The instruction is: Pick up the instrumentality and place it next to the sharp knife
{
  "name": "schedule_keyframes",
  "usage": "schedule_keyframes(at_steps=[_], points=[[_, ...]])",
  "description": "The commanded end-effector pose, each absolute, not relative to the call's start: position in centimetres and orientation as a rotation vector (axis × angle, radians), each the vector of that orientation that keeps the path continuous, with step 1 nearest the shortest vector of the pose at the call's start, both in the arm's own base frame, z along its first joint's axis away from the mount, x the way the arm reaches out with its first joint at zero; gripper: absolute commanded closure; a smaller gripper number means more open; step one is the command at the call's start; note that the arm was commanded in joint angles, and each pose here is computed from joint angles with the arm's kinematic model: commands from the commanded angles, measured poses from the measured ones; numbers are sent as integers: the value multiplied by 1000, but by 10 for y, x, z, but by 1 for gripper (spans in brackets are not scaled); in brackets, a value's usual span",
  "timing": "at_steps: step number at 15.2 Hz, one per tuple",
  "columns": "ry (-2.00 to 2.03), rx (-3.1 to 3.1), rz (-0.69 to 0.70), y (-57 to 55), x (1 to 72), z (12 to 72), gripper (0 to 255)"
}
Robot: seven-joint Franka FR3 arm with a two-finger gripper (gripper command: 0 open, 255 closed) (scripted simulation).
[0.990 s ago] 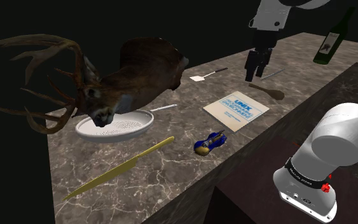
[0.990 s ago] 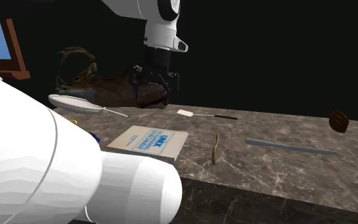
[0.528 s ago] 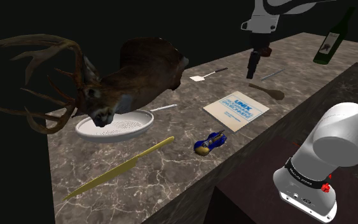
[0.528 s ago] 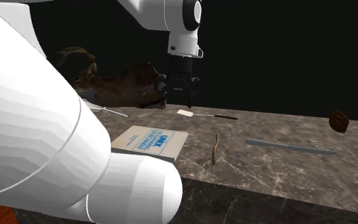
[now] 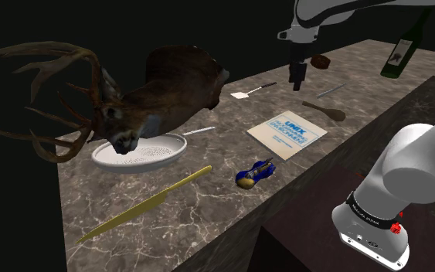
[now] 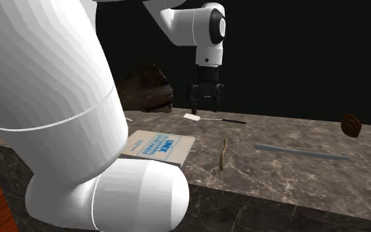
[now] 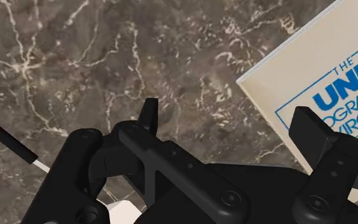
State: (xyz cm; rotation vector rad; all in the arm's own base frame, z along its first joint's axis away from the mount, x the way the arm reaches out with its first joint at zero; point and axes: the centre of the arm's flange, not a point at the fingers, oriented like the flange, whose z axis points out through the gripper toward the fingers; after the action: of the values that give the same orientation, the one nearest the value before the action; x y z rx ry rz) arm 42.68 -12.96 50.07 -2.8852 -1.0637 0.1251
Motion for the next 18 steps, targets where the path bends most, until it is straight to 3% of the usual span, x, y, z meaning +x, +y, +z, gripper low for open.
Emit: schedule_keyframes(at_steps=[1,15,18], points=[[-1212,-2842,121,-138,448,492,0],[-2106,-2389,79,-147,612,455,0],[-2106,-2389,79,-149,612,439,0]])
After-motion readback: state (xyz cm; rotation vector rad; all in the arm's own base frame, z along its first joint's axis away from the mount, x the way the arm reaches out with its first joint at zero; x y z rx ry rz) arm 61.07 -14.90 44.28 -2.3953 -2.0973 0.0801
